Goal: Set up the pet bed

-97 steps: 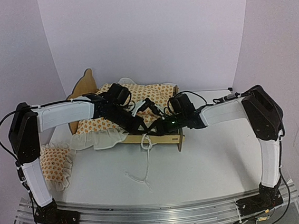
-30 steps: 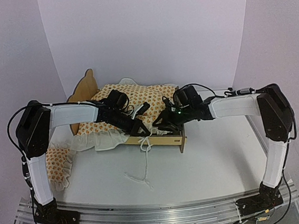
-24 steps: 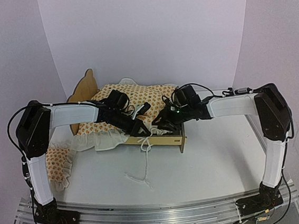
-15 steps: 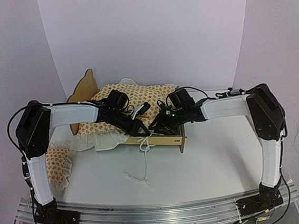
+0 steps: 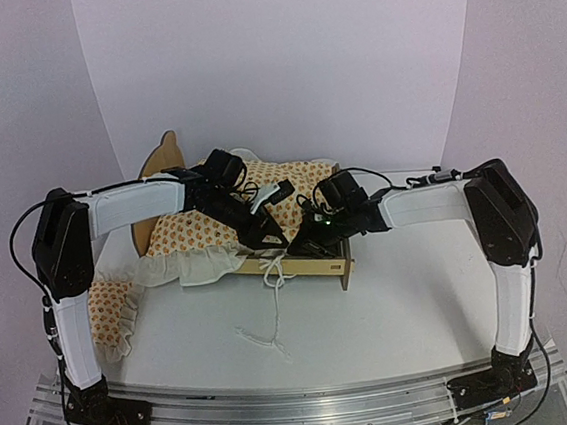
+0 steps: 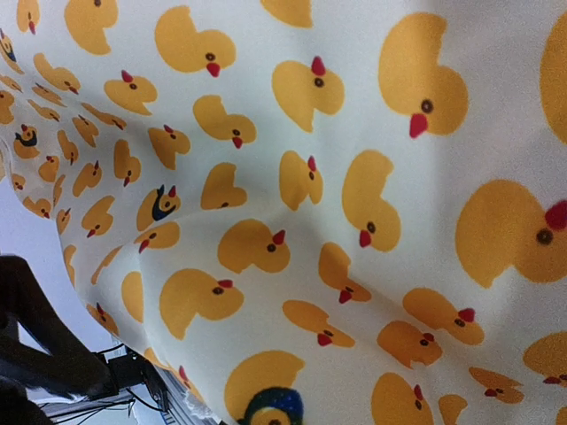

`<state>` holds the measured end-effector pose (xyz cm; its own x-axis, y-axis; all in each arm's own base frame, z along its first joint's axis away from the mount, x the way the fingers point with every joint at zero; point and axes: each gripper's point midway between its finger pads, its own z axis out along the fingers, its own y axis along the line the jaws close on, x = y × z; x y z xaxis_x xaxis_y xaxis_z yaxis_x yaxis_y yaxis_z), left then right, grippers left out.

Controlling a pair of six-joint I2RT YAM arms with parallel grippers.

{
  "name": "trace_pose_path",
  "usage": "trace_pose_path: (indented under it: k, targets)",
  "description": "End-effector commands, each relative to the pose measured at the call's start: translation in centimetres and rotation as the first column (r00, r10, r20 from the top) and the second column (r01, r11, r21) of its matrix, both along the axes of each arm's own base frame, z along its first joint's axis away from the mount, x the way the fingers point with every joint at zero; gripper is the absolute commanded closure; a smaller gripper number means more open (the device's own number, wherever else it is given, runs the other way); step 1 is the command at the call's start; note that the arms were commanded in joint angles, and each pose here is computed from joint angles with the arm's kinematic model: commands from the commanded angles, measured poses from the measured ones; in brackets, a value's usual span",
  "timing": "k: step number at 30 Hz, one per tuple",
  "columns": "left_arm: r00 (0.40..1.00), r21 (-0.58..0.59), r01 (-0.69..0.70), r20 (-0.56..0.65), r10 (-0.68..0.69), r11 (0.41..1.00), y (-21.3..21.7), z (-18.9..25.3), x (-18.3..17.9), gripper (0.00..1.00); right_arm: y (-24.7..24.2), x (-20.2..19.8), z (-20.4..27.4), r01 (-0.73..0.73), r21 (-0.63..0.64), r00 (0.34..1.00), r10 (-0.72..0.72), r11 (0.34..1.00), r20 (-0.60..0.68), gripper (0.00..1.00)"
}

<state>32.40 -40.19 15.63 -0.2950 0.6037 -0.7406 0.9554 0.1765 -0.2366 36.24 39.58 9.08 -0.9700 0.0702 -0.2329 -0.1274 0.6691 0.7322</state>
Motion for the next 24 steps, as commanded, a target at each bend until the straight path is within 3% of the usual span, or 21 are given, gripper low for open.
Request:
trace_pose_path:
  k: [1,6,11,18,24]
  targets:
    - [0.967,0.021,0.166,0.193,-0.167,0.986,1.0,4.8,-1.3,0.41,-0.5,0.2,-1.8,0.000,-0.056,1.000,0.000,0.998,-0.010,0.92]
    - [0.912,0.283,0.075,0.369,-0.181,0.956,5.7,0.7,0.5,0.44,-0.5,0.2,-1.9,-0.006,-0.056,1.000,0.006,0.998,-0.010,0.92]
    - [0.715,0.280,0.075,0.654,-0.248,0.957,5.3,2.0,0.4,0.33,-0.2,0.4,-1.9,-0.015,-0.053,1.000,0.015,0.998,-0.002,0.92]
    - [0.678,0.323,0.122,0.663,-0.316,0.939,4.6,-0.8,-0.4,0.30,-0.5,0.3,-2.0,-0.016,-0.060,1.000,0.016,0.998,0.001,0.93]
    - [0.657,0.338,0.161,0.664,-0.356,0.927,4.4,-2.0,-1.0,0.49,-0.6,0.1,-1.9,-0.015,-0.063,1.000,0.016,0.998,0.007,0.94]
